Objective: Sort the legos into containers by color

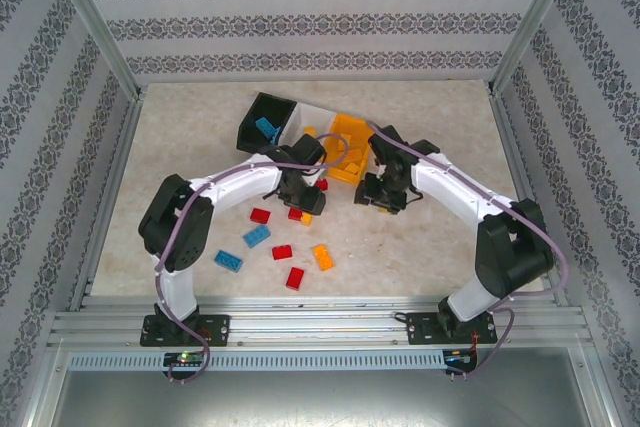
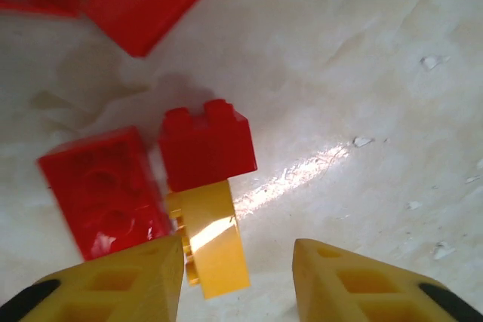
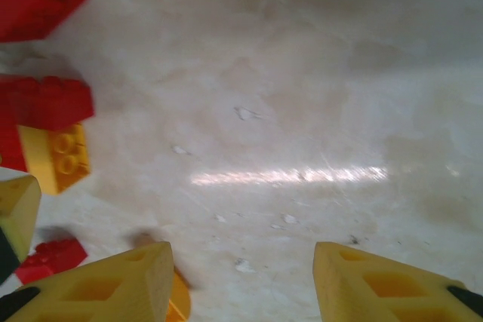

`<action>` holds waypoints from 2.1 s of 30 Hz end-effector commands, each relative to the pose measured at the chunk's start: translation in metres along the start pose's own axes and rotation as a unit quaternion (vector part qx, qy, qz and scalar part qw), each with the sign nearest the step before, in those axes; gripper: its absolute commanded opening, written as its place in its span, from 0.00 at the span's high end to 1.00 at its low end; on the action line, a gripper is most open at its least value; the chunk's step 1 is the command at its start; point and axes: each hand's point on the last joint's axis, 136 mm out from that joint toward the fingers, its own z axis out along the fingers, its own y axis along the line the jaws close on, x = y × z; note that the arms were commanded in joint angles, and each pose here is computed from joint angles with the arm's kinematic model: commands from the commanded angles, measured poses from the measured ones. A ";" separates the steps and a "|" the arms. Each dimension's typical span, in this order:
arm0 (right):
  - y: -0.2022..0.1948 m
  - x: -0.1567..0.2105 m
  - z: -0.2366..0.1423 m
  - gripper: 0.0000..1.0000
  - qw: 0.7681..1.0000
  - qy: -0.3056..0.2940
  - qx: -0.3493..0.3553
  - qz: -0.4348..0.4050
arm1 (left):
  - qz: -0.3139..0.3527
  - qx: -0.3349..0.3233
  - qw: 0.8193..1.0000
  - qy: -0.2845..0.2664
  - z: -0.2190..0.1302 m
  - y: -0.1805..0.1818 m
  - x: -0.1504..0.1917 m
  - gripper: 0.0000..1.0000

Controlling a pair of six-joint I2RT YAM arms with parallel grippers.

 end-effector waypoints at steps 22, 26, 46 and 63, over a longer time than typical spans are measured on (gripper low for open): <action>0.167 -0.212 0.052 0.39 0.950 -0.148 -0.010 -0.273 | -0.272 -0.004 0.959 -0.078 -0.091 0.117 0.007 0.46; 0.166 -0.231 0.069 0.35 0.943 -0.177 -0.001 -0.283 | -0.272 -0.008 0.960 -0.062 -0.094 0.117 0.015 0.46; 0.075 -0.193 0.079 0.35 0.957 -0.059 0.099 -0.268 | -0.283 0.010 0.957 -0.066 -0.078 0.125 0.014 0.45; 0.037 -0.201 0.086 0.51 0.960 -0.029 0.174 -0.219 | -0.277 0.009 0.959 -0.062 -0.074 0.127 0.010 0.46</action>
